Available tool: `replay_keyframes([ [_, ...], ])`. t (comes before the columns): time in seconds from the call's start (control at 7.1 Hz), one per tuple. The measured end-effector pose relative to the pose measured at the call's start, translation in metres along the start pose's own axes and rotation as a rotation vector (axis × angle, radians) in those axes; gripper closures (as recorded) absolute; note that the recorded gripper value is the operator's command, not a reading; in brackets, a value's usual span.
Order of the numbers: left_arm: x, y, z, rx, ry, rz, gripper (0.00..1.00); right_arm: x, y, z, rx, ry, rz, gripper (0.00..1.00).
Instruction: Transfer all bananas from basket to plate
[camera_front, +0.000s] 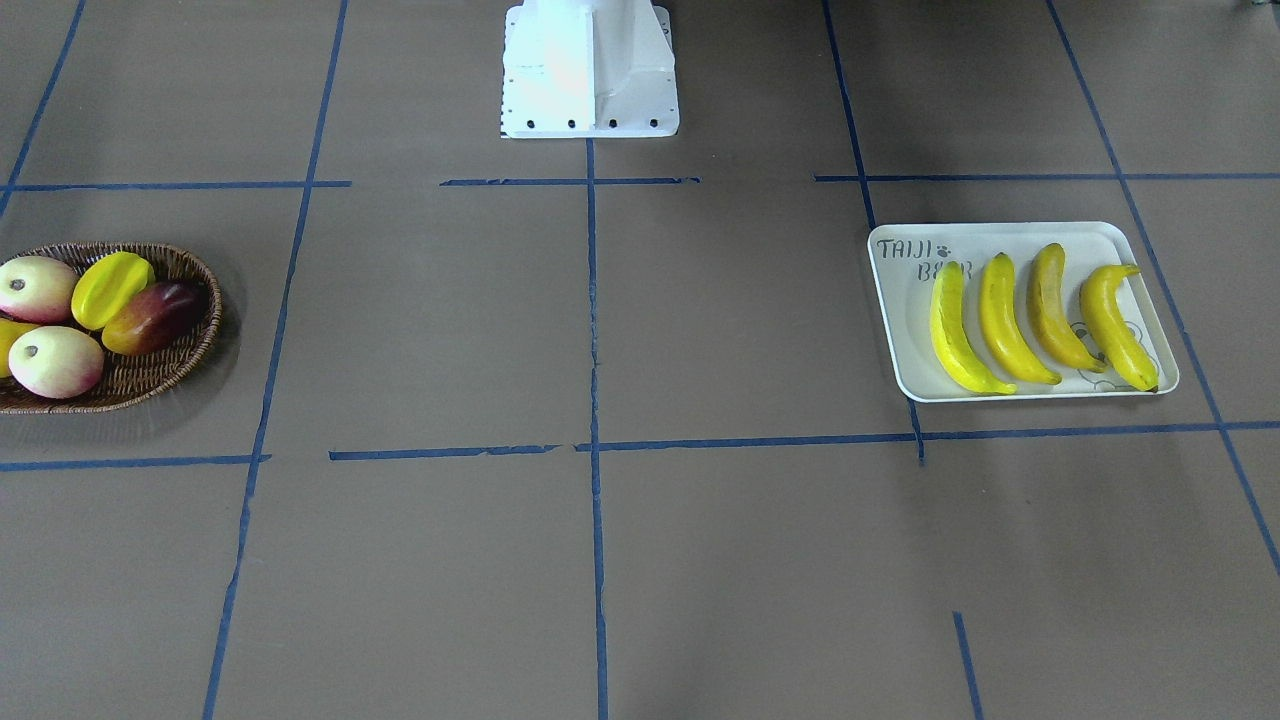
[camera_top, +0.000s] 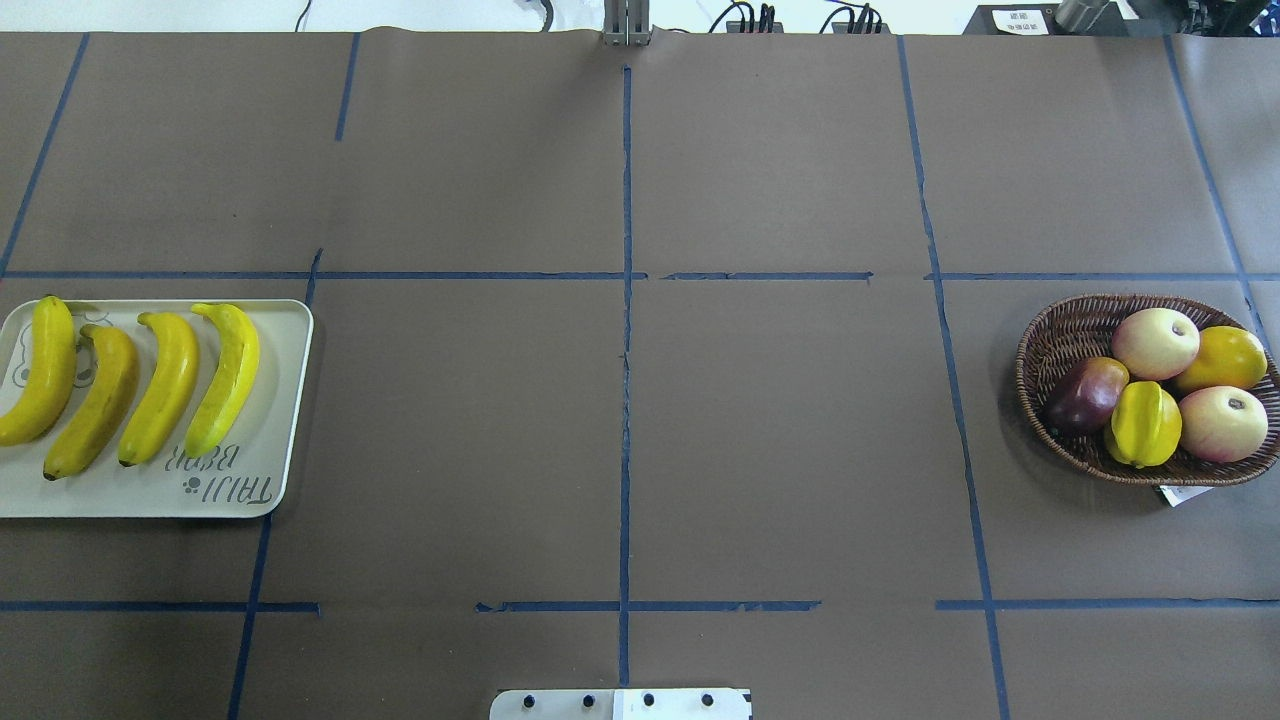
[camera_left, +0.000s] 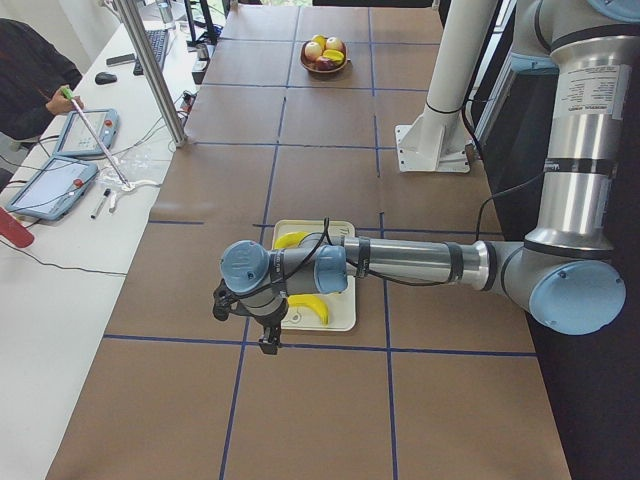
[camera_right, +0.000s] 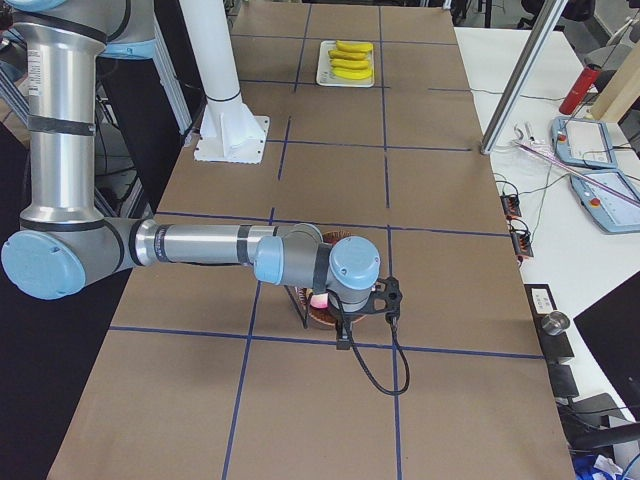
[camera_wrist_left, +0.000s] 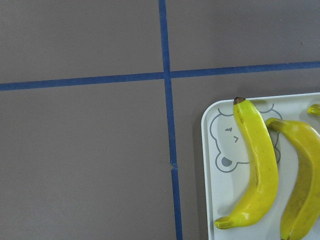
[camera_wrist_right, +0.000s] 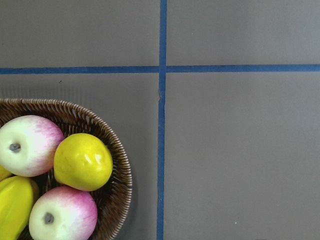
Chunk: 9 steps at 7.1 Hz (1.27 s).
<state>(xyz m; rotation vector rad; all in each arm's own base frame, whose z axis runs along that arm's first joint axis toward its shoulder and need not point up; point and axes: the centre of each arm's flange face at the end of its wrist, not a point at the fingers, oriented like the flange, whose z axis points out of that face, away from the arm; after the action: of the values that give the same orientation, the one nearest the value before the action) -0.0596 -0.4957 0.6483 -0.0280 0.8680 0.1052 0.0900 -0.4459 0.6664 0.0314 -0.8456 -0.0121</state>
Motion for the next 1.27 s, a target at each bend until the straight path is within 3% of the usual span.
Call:
replay_keyframes([
  [1.27, 0.0009, -0.0014, -0.0010, 0.002, -0.001, 0.001, 0.00, 0.0062, -0.0038, -0.0064, 0.040, -0.004, -0.005, 0.00],
])
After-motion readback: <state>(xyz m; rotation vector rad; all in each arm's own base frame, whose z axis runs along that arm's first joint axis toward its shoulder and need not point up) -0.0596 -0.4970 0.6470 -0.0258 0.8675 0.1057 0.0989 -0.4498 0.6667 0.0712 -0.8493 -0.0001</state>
